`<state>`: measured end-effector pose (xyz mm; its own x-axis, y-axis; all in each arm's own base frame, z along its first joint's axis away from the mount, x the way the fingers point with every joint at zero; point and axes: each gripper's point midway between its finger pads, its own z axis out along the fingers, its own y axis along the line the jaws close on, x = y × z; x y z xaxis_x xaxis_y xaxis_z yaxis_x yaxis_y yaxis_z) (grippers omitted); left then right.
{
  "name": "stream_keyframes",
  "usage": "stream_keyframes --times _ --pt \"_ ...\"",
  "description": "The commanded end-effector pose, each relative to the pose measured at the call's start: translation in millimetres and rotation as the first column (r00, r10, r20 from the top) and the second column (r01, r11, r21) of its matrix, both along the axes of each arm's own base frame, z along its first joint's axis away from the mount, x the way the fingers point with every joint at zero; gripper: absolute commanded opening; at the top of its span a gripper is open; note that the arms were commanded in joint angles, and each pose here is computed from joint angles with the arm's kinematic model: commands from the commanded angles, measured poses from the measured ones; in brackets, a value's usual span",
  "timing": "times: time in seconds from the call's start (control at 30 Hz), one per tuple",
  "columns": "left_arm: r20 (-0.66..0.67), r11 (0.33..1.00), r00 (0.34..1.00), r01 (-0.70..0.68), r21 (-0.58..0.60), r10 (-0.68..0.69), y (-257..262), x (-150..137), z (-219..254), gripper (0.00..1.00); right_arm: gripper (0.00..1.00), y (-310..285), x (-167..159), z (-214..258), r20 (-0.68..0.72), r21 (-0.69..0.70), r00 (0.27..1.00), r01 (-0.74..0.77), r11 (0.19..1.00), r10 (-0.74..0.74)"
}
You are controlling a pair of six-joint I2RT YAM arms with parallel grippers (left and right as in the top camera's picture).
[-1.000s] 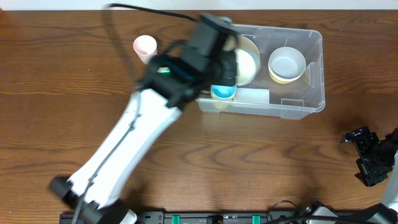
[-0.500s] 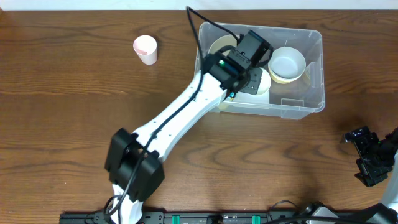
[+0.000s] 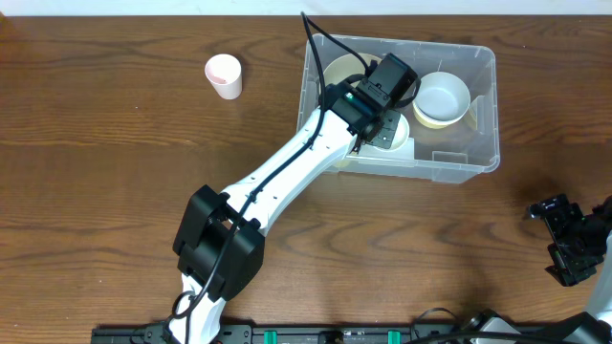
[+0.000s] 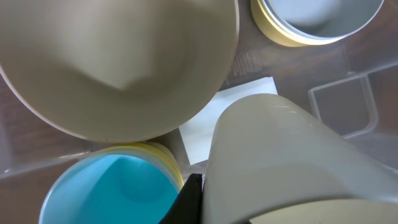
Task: Pack container
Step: 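Lower the white cup right of the blue cup and release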
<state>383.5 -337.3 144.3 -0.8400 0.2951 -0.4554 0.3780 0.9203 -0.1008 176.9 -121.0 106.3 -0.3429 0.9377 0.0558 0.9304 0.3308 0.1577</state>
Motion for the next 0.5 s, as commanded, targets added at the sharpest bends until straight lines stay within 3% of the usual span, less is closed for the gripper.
stream_keyframes --times 0.0,0.3,0.47 --pt "0.002 0.998 0.999 0.037 0.057 -0.037 4.6 2.2 -12.3 0.06 0.99 -1.1 0.2 2.6 0.013 -0.003 1.000 0.022 1.000 -0.022" --pt "0.005 0.995 0.998 0.063 0.073 -0.064 2.7 4.6 -19.5 0.06 0.99 -1.1 0.2 2.6 0.013 -0.003 1.000 0.022 1.000 -0.022" --pt "0.042 0.990 0.999 0.022 0.142 -0.029 16.7 11.2 -19.4 0.06 0.99 -1.1 0.2 2.6 0.013 -0.003 1.000 0.022 1.000 -0.022"
